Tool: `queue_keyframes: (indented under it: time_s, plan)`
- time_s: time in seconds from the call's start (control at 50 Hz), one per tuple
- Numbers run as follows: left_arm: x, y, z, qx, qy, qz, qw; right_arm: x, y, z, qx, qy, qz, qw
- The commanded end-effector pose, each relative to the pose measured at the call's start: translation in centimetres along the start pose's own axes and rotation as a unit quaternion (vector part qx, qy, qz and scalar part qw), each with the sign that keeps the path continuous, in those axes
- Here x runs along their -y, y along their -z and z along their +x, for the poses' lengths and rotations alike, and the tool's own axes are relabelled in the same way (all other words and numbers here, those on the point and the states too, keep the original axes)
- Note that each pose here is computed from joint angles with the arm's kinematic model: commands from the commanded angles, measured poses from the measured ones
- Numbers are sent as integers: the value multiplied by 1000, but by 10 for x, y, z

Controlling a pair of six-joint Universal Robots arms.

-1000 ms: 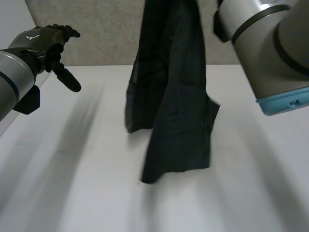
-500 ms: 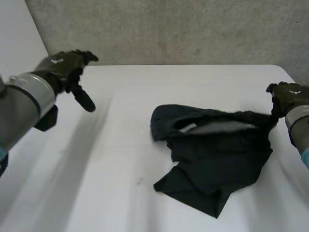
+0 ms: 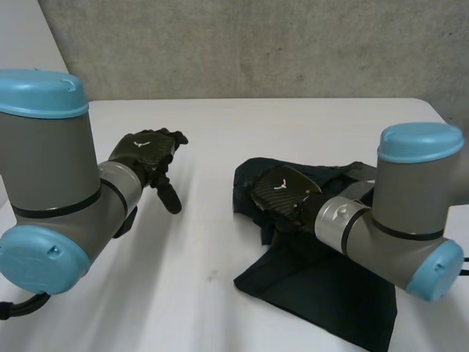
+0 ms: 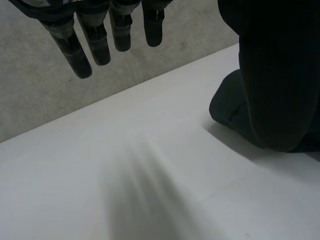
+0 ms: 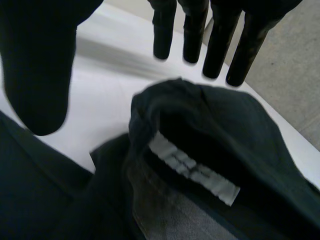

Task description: Fold the shorts.

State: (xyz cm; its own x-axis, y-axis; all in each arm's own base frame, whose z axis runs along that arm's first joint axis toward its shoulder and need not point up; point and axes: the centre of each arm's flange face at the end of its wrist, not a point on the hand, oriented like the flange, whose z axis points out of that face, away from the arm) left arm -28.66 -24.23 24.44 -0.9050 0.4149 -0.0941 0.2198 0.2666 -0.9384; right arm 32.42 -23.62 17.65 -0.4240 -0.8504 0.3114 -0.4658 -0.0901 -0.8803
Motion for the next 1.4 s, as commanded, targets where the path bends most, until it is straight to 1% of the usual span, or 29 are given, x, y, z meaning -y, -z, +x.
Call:
queue_keyframes:
  time_s: [0.02,0.06,0.08,0.14,0.16,0.22,0.24,0.3,0.32,0.36,0.38,0.42,0.44,0.48,0.52,0.54,0.6,0.62,0.68,0.7,0.76,0.78,0.84,0.86,0.94,1.02,1.1,1.3,1.4]
  plan:
    - [0,0,-1,1,1,1,1000,-12,-28,25,-90,35,28,995]
    - [-1,0,-1,2,1,-1,1000,-8,-34,36,-126,46,45,990]
    - [-3,0,-1,1,0,-5,1000,-1,-37,45,-157,55,65,984]
    - [-5,2,0,-1,-1,-8,1000,17,-41,65,-206,70,108,970]
    - [-6,4,1,-2,-1,-9,1000,31,-43,80,-239,78,138,958]
    - [-6,6,3,-5,-2,-9,1000,52,-46,98,-274,92,182,940]
    - [-6,7,3,-5,-3,-9,1000,61,-50,109,-292,99,203,929]
    - [-7,9,8,-12,-5,-9,1000,71,-54,133,-329,107,231,909]
    - [-7,13,14,-21,-8,-7,1000,71,-56,154,-361,111,241,894]
    - [-6,17,22,-32,-12,-3,999,62,-60,174,-390,112,237,883]
    - [-7,19,26,-38,-14,-2,999,52,-63,191,-412,114,230,874]
    - [-8,25,37,-54,-19,0,998,40,-65,204,-430,113,216,869]
    - [-8,26,40,-59,-21,1,998,35,-67,207,-434,113,209,869]
    - [-12,31,52,-76,-28,0,997,25,-66,207,-433,109,186,875]
    - [-15,33,59,-86,-31,1,996,18,-61,205,-425,100,168,884]
    - [-18,34,63,-92,-34,1,995,15,-53,203,-415,93,152,892]
    - [-31,35,81,-115,-45,-1,992,10,-35,202,-400,74,135,904]
    - [-38,37,92,-129,-52,-4,990,8,-23,200,-388,54,130,911]
    - [-47,41,104,-147,-66,-5,987,12,-1,196,-367,21,127,921]
    - [-50,42,110,-154,-75,-5,985,11,10,190,-345,1,116,931]
    - [-57,38,114,-157,-89,-6,984,5,28,184,-312,-28,88,945]
    - [-62,35,117,-159,-98,-5,982,-2,40,184,-294,-45,67,952]
    - [-69,31,121,-163,-111,-6,980,-17,53,182,-258,-73,30,963]
    - [-72,30,124,-166,-117,-6,979,-27,62,183,-240,-93,7,966]
    - [-81,28,138,-182,-132,6,974,-48,80,189,-221,-117,-39,967]
    - [-92,22,146,-189,-150,6,970,-72,96,195,-225,-101,-87,965]
    - [-98,17,150,-189,-169,5,967,-88,100,190,-220,-88,-113,965]
    - [-110,2,156,-189,-187,0,964,-105,96,180,-227,-88,-111,964]
    - [-113,-4,158,-187,-191,-3,964,-109,96,177,-232,-105,-103,961]
